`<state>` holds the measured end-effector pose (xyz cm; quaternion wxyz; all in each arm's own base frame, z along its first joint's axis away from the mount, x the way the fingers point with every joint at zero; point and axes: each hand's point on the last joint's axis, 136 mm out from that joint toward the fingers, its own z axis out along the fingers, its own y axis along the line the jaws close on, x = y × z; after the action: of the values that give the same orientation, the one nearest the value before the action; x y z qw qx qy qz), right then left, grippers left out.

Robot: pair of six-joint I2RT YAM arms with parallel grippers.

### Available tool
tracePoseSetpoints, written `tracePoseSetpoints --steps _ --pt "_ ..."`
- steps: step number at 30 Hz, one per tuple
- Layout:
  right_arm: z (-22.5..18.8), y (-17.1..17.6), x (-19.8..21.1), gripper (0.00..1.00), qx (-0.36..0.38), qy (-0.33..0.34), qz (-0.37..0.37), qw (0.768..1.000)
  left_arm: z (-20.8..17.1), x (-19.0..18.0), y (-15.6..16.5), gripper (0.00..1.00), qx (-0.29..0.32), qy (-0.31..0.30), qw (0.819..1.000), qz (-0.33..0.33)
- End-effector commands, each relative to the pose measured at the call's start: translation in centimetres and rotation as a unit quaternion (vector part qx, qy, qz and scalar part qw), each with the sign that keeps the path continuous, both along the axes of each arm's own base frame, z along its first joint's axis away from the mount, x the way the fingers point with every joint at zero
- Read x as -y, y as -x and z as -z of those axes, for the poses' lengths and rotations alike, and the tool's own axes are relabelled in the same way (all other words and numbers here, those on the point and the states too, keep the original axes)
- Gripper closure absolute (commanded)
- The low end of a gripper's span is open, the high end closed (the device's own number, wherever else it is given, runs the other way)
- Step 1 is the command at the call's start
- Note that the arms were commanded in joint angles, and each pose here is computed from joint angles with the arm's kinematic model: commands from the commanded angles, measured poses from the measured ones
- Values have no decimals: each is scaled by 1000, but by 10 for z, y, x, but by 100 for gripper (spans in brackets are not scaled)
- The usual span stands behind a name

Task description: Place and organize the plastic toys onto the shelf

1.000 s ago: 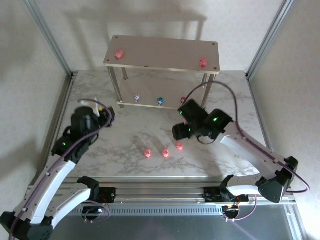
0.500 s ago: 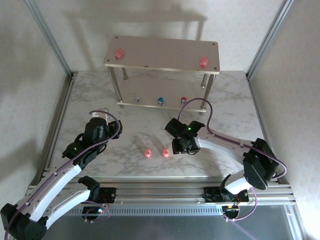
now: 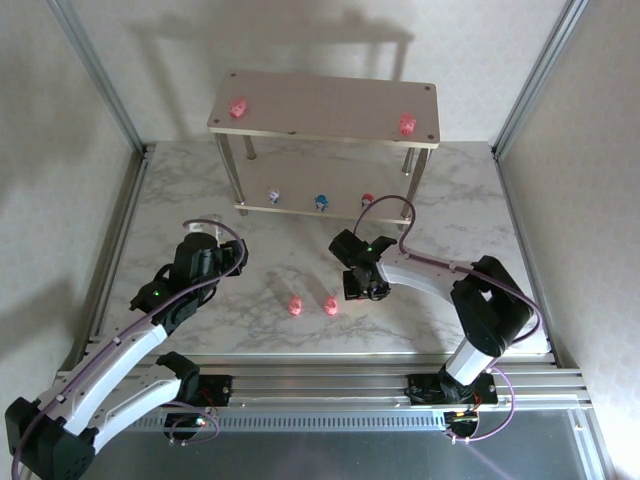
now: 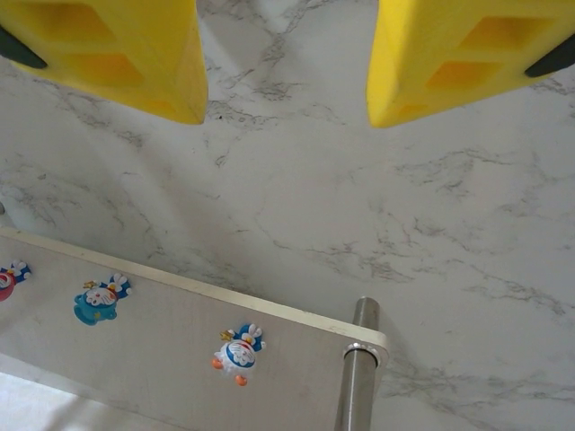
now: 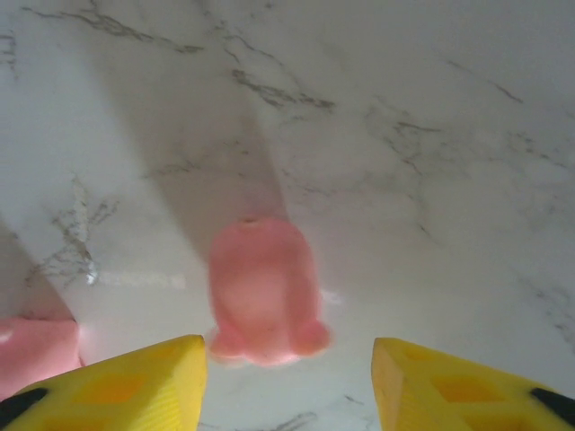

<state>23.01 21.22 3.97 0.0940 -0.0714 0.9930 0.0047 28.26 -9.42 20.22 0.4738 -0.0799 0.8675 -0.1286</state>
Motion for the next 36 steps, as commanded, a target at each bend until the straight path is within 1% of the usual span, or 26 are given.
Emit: tracePoseSetpoints --steps 1,4,10,12,15,16,18,19,21,24,26,28,31,34,36 --pt "8 -5 0 49 -11 4 -7 1000 -1 2 -2 50 6 -4 1000 3" --pt "12 -6 -1 53 -18 3 -7 1000 0 1 -3 49 5 -7 1000 1" --pt "17 -8 -2 64 -24 3 -9 1000 0 0 -5 50 4 -12 1000 -2" --pt "14 -8 -4 65 -22 -1 -14 1000 1 0 -5 50 2 -13 1000 -2" --pt "6 -10 -6 73 -19 -5 -25 999 3 1 -6 50 -2 -14 1000 -1" --pt "2 -10 -6 77 -16 -6 -29 999 3 1 -6 50 -2 -13 1000 -1" --pt "-14 -13 -7 83 -4 -8 -36 999 3 2 -7 51 -3 -13 1000 0" --pt "-26 -16 -7 83 7 -9 -39 999 2 3 -8 51 -3 -13 1000 0" --pt "-56 -22 -6 80 31 -9 -47 998 0 3 -9 51 -5 -15 1000 0" --pt "-112 -37 -8 78 76 -9 -68 995 -12 6 -15 51 -5 -21 1000 3" --pt "-153 -50 -12 77 113 -10 -86 990 -27 9 -21 51 3 -26 1000 7" --pt "-197 -65 -15 77 153 -16 -99 983 -45 12 -27 51 14 -29 999 12" --pt "-271 -89 -23 77 224 -31 -119 967 -71 20 -38 51 28 -29 999 24" --pt "-325 -119 -17 76 280 -37 -109 953 -90 30 -47 51 42 -20 998 37" --pt "-349 -136 -12 75 310 -36 -99 945 -100 35 -51 51 51 -13 998 44"
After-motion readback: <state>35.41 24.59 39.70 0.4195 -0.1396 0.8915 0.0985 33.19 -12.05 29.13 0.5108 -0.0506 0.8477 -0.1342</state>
